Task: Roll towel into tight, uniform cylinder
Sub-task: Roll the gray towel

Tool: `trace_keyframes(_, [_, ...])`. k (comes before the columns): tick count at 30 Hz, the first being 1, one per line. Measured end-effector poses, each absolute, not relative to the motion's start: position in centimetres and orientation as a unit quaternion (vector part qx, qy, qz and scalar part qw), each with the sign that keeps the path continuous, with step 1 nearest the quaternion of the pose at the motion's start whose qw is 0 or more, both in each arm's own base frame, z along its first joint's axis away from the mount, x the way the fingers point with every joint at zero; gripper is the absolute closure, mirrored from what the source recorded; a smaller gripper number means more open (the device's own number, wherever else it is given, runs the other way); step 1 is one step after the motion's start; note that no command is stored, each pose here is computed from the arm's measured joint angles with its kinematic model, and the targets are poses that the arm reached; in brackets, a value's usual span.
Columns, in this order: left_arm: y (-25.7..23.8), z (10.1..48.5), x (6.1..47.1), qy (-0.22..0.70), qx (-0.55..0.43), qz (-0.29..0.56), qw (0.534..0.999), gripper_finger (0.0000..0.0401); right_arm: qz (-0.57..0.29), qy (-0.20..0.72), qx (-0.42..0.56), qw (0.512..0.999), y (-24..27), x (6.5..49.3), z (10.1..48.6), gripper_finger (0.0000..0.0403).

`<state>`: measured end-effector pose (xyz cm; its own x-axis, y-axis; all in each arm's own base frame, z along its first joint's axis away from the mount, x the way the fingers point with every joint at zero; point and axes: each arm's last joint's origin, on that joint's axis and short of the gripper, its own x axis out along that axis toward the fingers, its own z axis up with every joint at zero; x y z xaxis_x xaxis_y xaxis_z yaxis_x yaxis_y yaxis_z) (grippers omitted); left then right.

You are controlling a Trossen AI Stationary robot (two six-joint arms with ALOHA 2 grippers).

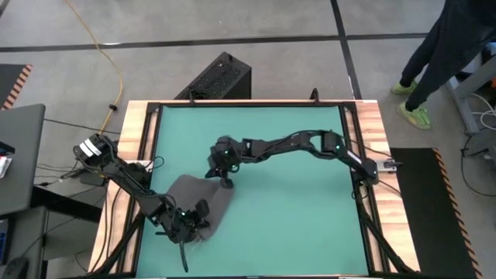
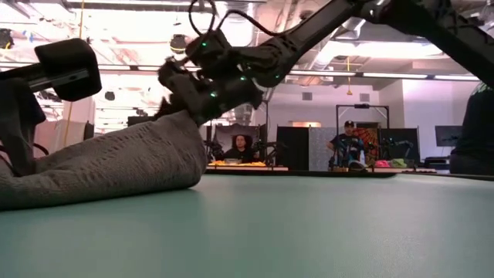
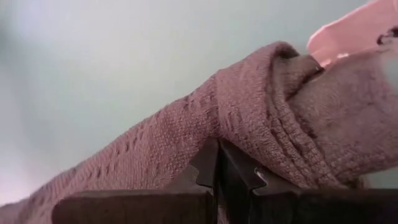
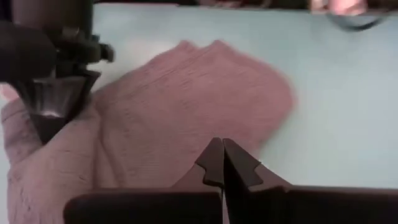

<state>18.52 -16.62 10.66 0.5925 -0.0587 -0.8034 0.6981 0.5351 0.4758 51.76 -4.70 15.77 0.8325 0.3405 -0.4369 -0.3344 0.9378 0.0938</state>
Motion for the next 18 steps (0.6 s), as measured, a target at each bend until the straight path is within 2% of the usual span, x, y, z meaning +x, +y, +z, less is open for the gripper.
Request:
trace_keyframes(5, [-16.5, 10.6, 18.6, 0.381, 0.424, -0.245, 0.784, 0.0401, 0.220, 0.236, 0.008, 0.947, -3.4, 53.7, 14.5, 0.0391])
trace_keyframes(10, [-16.5, 10.6, 18.6, 0.382, 0.423, -0.244, 0.785, 0.0401, 0.239, 0.266, -0.009, 0.934, -3.2, 55.2, 15.0, 0.0392])
trace_keyframes(14, [-16.5, 10.7, 18.6, 0.377, 0.435, -0.245, 0.780, 0.0401, 0.237, 0.332, 0.012, 0.913, -3.4, 55.3, 13.9, 0.0392])
trace_keyframes(18, [-16.6, 10.8, 18.7, 0.376, 0.447, -0.250, 0.773, 0.0401, 0.212, 0.352, 0.008, 0.912, -3.5, 55.0, 14.5, 0.0393])
